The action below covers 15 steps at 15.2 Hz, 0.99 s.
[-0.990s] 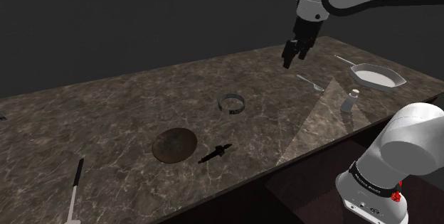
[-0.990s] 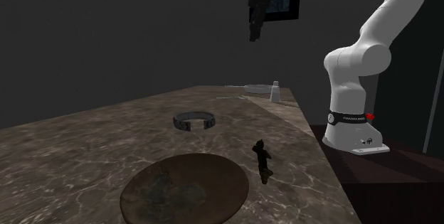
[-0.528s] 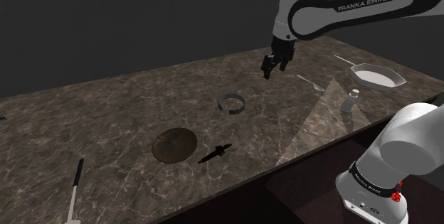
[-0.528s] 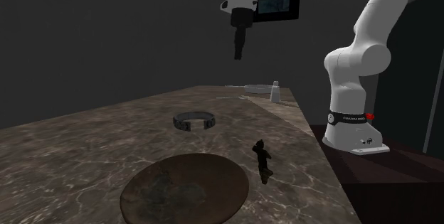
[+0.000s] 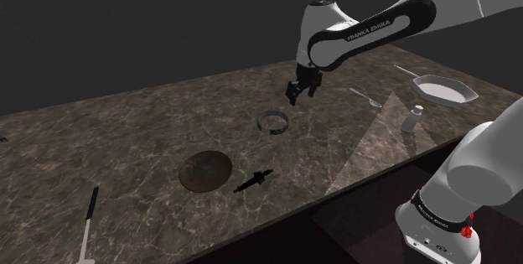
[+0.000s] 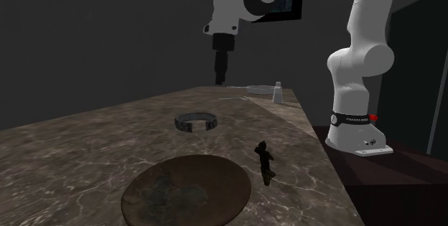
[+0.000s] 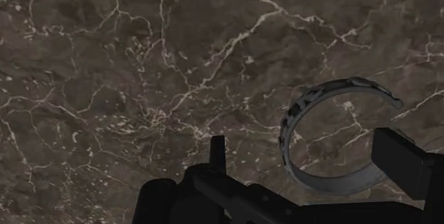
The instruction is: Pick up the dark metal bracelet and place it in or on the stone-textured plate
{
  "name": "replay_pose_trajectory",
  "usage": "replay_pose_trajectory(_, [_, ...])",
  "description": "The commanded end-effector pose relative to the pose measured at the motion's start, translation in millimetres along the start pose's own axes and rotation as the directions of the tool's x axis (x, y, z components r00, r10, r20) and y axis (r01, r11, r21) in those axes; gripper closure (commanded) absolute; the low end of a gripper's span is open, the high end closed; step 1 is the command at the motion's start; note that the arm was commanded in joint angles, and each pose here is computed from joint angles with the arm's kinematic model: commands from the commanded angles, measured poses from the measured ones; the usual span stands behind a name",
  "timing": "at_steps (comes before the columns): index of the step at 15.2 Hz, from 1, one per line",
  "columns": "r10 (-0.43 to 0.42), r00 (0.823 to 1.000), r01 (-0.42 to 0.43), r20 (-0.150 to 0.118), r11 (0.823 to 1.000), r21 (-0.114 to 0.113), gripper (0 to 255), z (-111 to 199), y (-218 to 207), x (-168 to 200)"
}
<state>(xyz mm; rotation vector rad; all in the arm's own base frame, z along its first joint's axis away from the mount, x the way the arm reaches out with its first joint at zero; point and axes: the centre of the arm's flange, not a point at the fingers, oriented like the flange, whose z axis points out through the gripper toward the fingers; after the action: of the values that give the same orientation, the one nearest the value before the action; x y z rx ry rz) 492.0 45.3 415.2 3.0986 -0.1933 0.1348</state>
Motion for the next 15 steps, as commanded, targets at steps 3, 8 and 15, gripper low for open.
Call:
replay_pose_trajectory(3, [0.022,1.000,-0.022,0.005,1.000,0.003,0,39.4,-10.7,32.1])
replay_pose_trajectory(8, [0.040,0.999,-0.040,0.010,0.999,0.005,0,80.7,-20.0,58.4])
replay_pose_trajectory(15, [0.040,0.999,-0.040,0.010,0.999,0.005,0,115.4,-20.1,58.0])
